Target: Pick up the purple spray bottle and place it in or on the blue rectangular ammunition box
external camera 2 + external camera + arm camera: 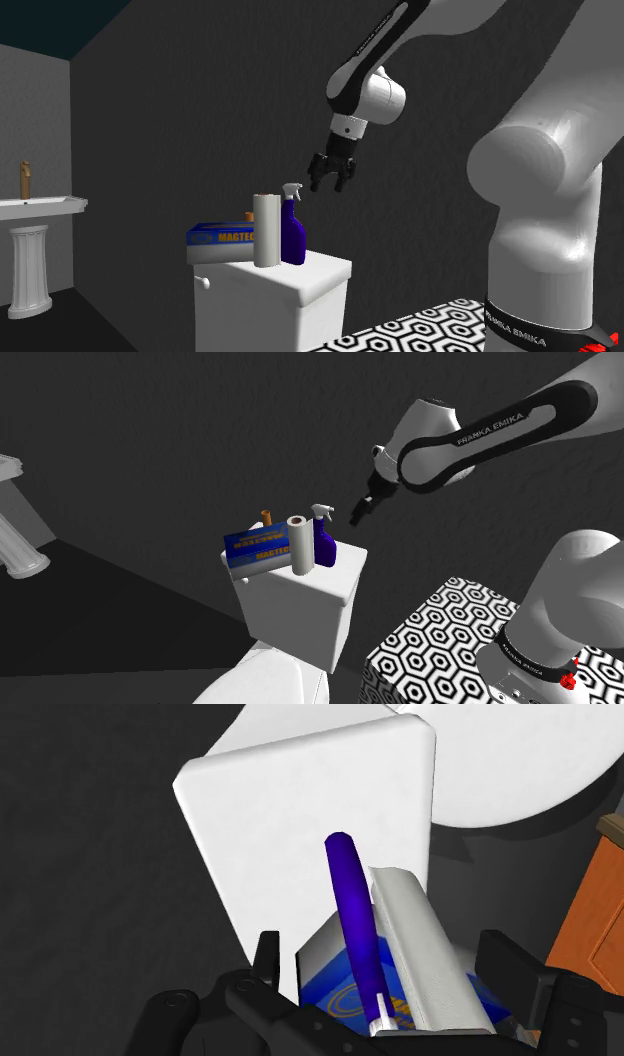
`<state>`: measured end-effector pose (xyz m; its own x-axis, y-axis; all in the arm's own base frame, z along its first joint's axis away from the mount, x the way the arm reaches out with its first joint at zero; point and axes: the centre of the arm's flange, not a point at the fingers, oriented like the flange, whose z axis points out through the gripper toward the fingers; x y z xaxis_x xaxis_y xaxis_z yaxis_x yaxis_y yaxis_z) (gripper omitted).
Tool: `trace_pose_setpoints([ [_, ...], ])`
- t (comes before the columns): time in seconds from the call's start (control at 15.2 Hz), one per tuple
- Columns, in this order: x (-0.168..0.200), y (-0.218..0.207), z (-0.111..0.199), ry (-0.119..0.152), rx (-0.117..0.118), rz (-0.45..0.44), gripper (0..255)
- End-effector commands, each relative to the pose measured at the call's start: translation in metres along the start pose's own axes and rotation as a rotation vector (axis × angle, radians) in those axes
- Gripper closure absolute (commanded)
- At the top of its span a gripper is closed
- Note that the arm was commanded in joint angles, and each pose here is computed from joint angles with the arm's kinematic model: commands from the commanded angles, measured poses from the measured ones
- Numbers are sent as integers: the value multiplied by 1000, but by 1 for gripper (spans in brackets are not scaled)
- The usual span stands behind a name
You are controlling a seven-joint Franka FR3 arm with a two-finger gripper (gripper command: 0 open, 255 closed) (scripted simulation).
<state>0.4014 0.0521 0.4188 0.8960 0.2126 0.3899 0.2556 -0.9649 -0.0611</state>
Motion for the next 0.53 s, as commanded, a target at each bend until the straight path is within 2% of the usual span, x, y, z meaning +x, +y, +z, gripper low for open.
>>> trace_pose_setpoints([
  [0.0,3,0,24,40,7,-50,0],
  [0.46,24,-6,109,161,44,-215,0],
])
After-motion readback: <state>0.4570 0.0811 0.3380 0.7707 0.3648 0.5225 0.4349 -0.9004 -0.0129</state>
